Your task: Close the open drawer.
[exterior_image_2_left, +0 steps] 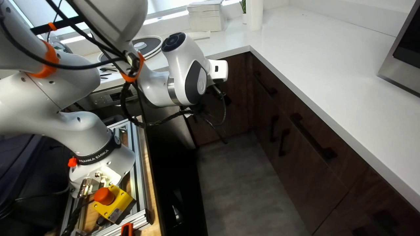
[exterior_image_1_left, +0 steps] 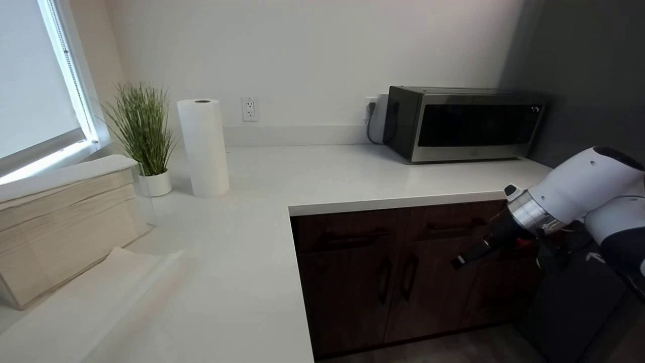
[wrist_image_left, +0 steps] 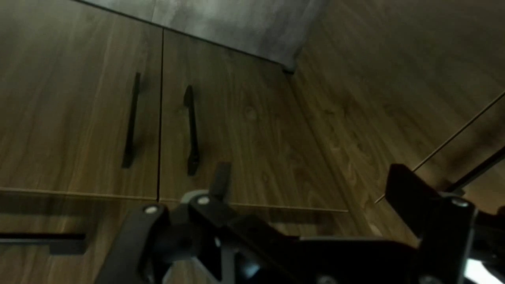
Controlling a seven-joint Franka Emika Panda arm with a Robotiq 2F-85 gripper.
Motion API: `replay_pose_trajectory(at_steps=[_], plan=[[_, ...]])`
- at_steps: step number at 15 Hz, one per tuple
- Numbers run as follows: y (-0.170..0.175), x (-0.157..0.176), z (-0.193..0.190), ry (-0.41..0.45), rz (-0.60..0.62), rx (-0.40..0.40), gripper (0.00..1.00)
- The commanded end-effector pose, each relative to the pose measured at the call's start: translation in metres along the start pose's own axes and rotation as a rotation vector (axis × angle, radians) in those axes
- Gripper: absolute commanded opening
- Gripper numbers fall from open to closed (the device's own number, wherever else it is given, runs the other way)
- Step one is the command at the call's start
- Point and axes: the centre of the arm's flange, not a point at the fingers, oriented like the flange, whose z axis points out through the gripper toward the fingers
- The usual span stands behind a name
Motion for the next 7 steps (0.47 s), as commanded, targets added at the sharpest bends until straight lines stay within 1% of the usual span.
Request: replay_pose_trajectory(at_steps=[1,2,7], plan=[[-0.0063,-0.0086,0.0042,-0.026,0.004,0.018,1.00],[-0.0092,-0.0134,0.0070,-0.037,0.011,0.035,1.00],[-0.0049,-0.0088,0.0066,-0.028,0.006,0.027,1.00]])
